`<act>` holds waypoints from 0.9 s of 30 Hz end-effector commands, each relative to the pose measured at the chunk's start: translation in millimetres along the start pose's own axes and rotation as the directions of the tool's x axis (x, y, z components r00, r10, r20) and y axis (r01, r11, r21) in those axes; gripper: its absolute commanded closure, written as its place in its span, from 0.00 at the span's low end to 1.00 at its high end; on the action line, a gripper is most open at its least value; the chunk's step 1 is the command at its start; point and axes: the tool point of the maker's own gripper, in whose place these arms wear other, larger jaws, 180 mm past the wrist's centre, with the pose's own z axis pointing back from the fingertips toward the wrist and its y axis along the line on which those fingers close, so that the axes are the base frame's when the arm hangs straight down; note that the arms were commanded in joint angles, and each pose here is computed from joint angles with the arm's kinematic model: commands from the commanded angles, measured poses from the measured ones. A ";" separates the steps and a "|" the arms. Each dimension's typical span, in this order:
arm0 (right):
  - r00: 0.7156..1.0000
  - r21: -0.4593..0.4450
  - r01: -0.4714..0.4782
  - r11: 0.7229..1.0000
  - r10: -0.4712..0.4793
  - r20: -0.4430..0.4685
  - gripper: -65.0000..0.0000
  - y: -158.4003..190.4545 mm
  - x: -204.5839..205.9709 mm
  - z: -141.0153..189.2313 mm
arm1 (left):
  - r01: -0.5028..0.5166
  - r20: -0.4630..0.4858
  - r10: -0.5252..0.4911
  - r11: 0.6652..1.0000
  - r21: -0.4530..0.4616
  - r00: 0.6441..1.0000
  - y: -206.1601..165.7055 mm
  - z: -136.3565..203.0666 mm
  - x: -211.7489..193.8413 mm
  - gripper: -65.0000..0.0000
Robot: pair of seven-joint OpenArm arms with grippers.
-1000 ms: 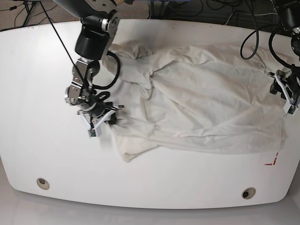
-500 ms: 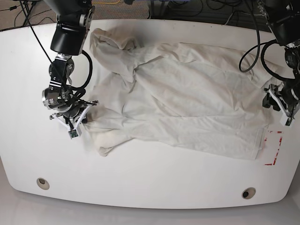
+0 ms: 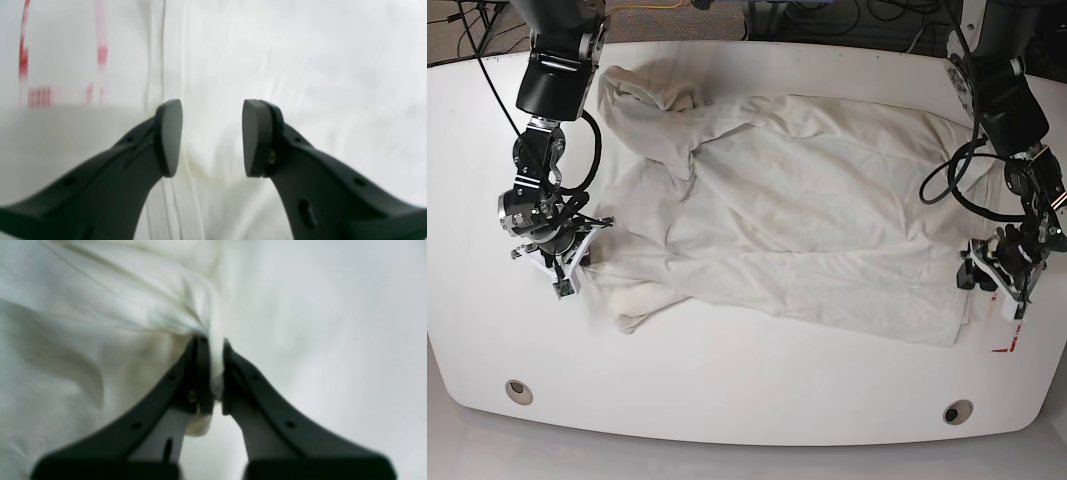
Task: Layout the t-shirt on the table in an organized manner, then fold the t-shirt properly
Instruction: 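Pull the held edges apart with both grippers to straighten the shirt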
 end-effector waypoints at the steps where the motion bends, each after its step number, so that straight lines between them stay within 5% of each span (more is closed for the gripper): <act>1: 0.998 -0.051 -0.010 0.999 0.012 0.055 0.96 -23.3 21.8 9.1 | -0.023 0.078 0.020 0.999 0.035 0.997 16.7 2.7 29.5 0.58; 17: 0.999 -0.114 -0.025 0.993 0.027 0.022 0.96 -58.3 5.5 23.1 | -0.189 0.118 0.179 0.978 0.082 0.977 56.2 -28.1 12.6 0.58; 27: 0.999 -0.075 -0.047 0.996 0.047 0.002 0.96 -52.0 -11.4 26.5 | -0.209 0.092 0.204 0.977 0.050 0.975 41.1 -43.4 -2.7 0.58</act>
